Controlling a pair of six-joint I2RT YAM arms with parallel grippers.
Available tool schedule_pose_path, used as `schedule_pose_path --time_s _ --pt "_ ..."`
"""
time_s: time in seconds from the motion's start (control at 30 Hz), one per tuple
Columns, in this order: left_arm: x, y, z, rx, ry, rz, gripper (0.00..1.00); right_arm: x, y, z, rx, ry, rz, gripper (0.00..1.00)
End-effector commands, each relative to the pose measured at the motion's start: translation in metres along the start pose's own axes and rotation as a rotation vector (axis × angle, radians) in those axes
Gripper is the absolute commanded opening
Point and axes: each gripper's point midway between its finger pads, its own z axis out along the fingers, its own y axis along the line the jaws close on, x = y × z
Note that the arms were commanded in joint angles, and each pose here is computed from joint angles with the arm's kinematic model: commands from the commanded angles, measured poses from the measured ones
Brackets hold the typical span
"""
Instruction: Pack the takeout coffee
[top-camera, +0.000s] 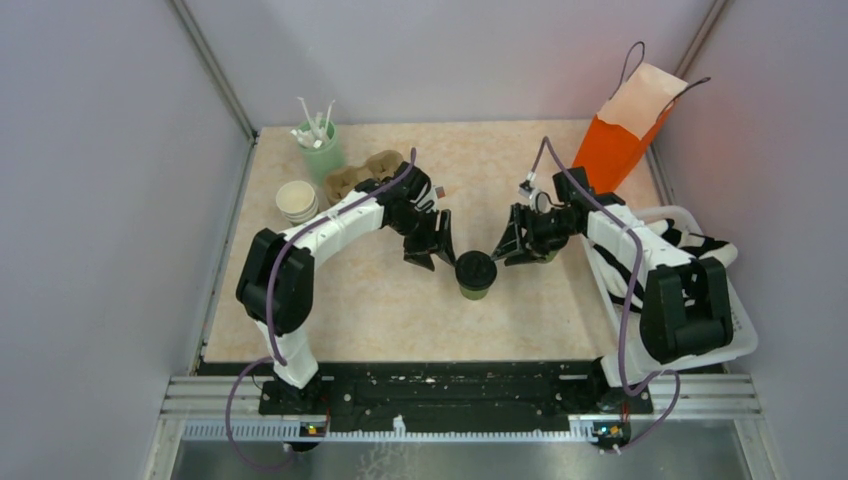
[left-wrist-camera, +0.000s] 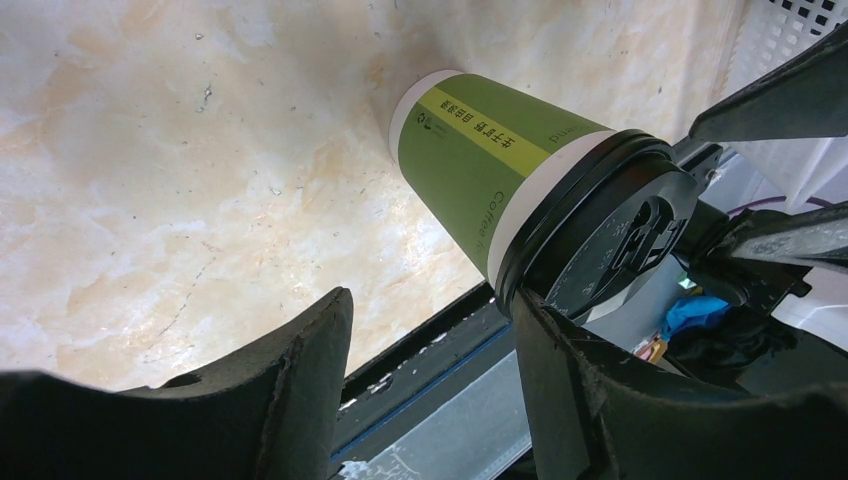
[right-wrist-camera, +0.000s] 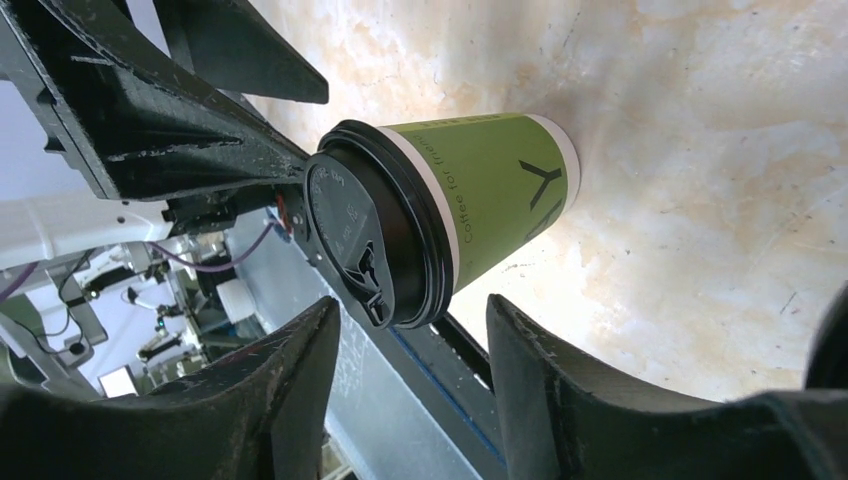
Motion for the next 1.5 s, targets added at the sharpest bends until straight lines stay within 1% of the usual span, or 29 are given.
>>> schedule_pose_path --time_s 0.0,0.07,0.17,0.3,0.33,0.4,0.5,0.57,0.67,0.77,0.83,0.97,1.03,1.17,1.23,1.3,1.33,1.4,1.43,1.47 --pt "-0.002 0.004 0.003 -0.014 -0.002 0.016 0.66 -0.004 0.005 -0.007 -0.013 -0.031 -0.025 0.53" --pt "-0.001 0.004 0.004 -0.010 0.003 0.014 0.66 -0.004 0.005 -0.007 -0.019 -0.026 -0.032 0.52" --pt "0.001 0.002 0.004 0.001 0.012 0.009 0.65 0.000 0.009 0.000 -0.043 0.005 -0.042 0.56" --pt "0.004 0.005 0.004 -0.009 0.012 -0.005 0.65 0.006 0.003 0.013 -0.033 0.050 -0.044 0.56" --pt "0.005 0.007 0.005 -0.016 0.013 -0.009 0.65 0.006 0.002 0.015 -0.034 0.048 -0.045 0.55" --pt "0.009 0.011 0.006 -0.048 0.013 -0.014 0.65 0.006 -0.004 0.020 -0.030 0.051 -0.032 0.51" --pt "0.019 0.027 0.015 -0.142 0.022 -0.011 0.65 0.010 -0.017 0.029 -0.017 0.056 -0.008 0.45" --pt "0.032 0.041 0.027 -0.192 0.053 -0.024 0.65 0.013 -0.026 0.033 -0.001 0.065 0.009 0.42" --pt "0.047 0.064 0.036 -0.255 0.077 -0.051 0.64 0.009 -0.028 0.032 0.014 0.053 0.007 0.41" --pt "0.043 0.064 0.026 -0.280 0.047 -0.031 0.63 0.004 -0.023 0.029 0.017 0.038 -0.003 0.41" --pt "0.036 0.051 0.017 -0.247 0.033 -0.008 0.63 0.000 -0.018 0.025 0.020 0.029 -0.012 0.43" --pt "0.017 0.003 -0.007 -0.099 -0.009 0.048 0.71 -0.009 -0.004 0.014 0.019 0.010 -0.036 0.53" --pt "0.009 -0.014 -0.018 -0.039 -0.028 0.053 0.74 -0.014 0.003 0.009 0.018 -0.001 -0.053 0.59" --pt "-0.001 -0.032 -0.034 0.082 -0.063 0.038 0.76 -0.016 0.008 0.007 0.008 0.001 -0.061 0.65" --pt "0.002 -0.039 -0.036 0.181 -0.055 0.021 0.77 -0.014 0.007 0.009 0.002 0.010 -0.054 0.66" --pt "0.000 -0.041 -0.036 0.222 -0.074 0.019 0.79 -0.014 0.008 0.011 -0.001 0.017 -0.052 0.65" --pt "-0.002 -0.044 -0.035 0.245 -0.084 0.033 0.80 -0.014 0.009 0.011 -0.001 0.018 -0.053 0.63" --pt "-0.011 -0.054 -0.032 0.298 -0.096 0.065 0.80 -0.014 0.009 0.012 0.005 0.022 -0.056 0.56" --pt "-0.016 -0.056 -0.029 0.309 -0.097 0.070 0.79 -0.014 0.009 0.013 0.005 0.024 -0.057 0.52" --pt "-0.020 -0.056 -0.022 0.310 -0.083 0.062 0.74 -0.014 0.009 0.014 0.008 0.028 -0.056 0.49"
